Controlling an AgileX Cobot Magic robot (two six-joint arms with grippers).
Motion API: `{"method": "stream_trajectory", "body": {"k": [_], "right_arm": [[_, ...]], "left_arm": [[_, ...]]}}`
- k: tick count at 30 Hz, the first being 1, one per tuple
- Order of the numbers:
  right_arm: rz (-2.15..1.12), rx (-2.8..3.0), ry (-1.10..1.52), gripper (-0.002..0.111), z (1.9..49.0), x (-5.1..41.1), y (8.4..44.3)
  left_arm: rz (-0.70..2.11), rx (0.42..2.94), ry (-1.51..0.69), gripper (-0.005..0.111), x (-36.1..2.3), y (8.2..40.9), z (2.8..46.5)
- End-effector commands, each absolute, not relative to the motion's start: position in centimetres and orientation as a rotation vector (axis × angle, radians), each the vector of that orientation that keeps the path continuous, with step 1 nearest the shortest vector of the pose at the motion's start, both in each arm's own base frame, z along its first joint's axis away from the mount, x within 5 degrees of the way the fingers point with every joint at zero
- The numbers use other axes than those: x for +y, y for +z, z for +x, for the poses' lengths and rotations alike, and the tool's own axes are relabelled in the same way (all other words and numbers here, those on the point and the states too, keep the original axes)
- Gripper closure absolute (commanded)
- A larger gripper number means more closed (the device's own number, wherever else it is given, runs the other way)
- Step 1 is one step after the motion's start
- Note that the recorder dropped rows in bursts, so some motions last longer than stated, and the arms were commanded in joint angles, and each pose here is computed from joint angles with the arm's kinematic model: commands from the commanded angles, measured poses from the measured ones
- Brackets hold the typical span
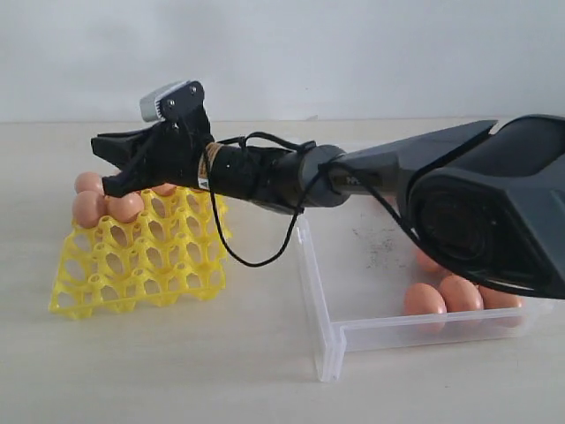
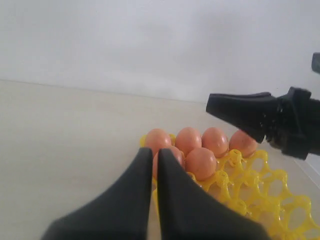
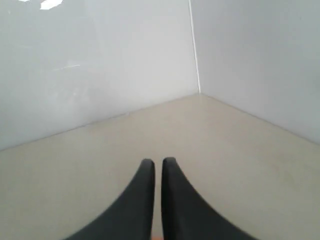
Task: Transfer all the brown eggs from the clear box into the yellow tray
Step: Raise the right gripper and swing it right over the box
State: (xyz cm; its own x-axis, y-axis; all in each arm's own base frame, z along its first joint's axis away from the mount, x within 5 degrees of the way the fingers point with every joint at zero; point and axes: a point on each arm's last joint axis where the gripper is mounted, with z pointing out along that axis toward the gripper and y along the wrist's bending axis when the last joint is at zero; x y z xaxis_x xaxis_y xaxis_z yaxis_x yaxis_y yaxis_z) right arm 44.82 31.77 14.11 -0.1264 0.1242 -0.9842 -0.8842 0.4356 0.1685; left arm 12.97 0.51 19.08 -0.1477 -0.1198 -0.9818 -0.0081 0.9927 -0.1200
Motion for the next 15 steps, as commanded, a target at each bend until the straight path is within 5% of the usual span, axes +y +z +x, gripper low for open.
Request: {"method": "stream_trajectory", "body": {"k": [1, 11, 15], "right_arm": [[-0.769, 1.408, 1.032, 0.108, 44.4, 31.5, 17.4], [-0.924, 1.286, 1.356, 0.108, 41.1, 31.7, 23.3], [-1.162, 1.375, 1.192, 0.109, 40.2, 30.6, 25.1]], "left_arm": [[-0.088, 1.708, -0.101, 0.103, 0.4, 19.1, 12.8], [-0.088, 1.708, -0.101, 0.103, 0.4, 19.1, 12.8], [-0.087, 1.707, -0.102, 0.103, 0.4, 19.1, 12.8]]}}
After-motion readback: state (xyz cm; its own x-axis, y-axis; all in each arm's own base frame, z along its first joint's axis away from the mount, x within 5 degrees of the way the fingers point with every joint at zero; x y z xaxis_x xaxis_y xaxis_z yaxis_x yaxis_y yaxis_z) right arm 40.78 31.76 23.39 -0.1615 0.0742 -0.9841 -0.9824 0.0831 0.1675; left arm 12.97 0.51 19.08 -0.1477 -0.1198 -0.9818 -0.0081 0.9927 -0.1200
